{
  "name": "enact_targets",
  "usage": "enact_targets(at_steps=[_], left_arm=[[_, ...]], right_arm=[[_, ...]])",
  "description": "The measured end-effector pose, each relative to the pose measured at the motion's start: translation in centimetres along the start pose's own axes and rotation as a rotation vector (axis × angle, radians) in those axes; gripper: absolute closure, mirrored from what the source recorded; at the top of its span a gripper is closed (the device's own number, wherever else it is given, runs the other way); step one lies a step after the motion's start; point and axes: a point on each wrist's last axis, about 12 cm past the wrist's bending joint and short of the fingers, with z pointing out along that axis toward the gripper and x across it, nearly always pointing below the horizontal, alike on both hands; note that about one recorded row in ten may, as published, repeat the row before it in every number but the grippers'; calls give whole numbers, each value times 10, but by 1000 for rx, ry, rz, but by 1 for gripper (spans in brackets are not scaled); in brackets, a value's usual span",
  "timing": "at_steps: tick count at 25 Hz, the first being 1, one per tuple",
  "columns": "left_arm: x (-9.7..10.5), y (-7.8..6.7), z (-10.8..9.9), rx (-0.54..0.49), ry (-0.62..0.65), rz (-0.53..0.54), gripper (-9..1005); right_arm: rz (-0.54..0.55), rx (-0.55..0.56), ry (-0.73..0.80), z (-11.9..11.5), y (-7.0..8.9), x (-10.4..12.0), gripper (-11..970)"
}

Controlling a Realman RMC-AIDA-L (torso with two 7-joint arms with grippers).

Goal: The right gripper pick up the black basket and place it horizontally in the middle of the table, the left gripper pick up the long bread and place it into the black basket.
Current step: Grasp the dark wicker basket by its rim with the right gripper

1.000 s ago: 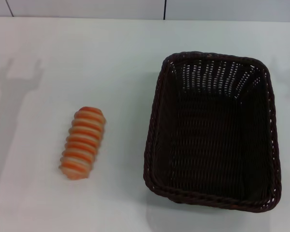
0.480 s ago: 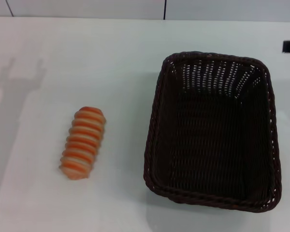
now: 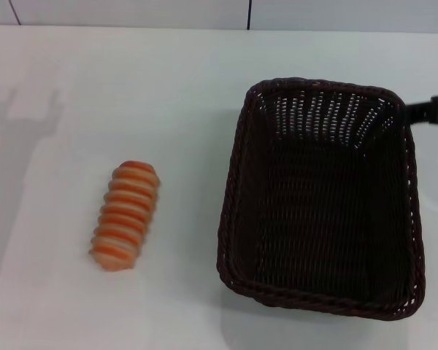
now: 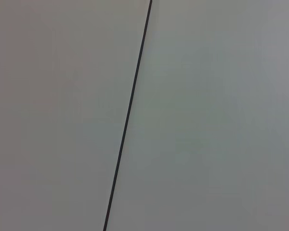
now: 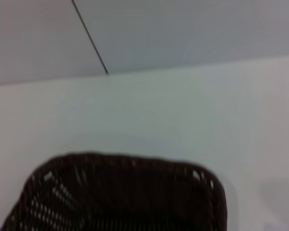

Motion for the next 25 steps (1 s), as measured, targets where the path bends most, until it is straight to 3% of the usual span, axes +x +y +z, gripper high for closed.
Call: enact_targets(at_steps=[14, 25], left_arm=[[3, -1, 4, 12, 2, 2, 224], [1, 1, 1, 10, -10, 4, 225]], right_arm=[[64, -34, 124, 24, -5, 17, 264], [57, -45, 174, 43, -2, 25, 330]])
